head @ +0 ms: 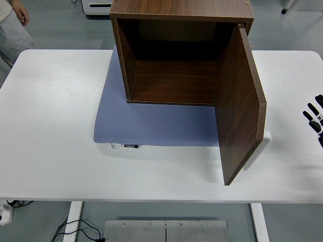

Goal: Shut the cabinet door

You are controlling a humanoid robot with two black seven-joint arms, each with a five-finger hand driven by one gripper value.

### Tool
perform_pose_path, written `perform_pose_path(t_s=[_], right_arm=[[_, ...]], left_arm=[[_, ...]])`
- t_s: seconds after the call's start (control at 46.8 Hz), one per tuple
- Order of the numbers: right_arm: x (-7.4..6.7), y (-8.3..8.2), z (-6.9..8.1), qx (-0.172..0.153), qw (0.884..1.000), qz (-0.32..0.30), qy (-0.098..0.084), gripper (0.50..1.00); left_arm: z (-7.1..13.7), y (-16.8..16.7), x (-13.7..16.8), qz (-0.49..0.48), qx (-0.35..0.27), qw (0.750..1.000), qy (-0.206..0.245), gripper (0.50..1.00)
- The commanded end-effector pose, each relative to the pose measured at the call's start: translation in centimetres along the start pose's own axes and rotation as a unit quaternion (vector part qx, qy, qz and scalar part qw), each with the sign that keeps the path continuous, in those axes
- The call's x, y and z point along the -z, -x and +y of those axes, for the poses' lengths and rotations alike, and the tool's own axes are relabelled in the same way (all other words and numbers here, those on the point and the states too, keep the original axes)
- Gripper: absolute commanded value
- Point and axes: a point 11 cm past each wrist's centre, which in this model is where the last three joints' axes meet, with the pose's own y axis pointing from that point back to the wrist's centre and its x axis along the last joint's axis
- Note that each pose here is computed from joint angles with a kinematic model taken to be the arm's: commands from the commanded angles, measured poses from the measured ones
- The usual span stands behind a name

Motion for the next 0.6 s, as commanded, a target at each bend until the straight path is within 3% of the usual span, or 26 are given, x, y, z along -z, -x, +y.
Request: perform_pose_path(t_s=[0.0,0.321,0.577], right_arm=[[-0.4,0.4,0.6,0.007,1.000,0.002,0.007,1.000],[-1.0,2.2,2.3,0.033,0.999,0.018,0.020,1.000],[-2.2,3.8,3.7,0.065,0.996,0.034,0.048,1.000]], left_arm=[[0.0,0.0,0.0,0.000,0.000,1.000,0.000,1.000],[0.0,0.0,0.0,0.000,0.000,1.000,0.000,1.000],[0.0,0.0,0.0,0.000,0.000,1.000,0.000,1.000]])
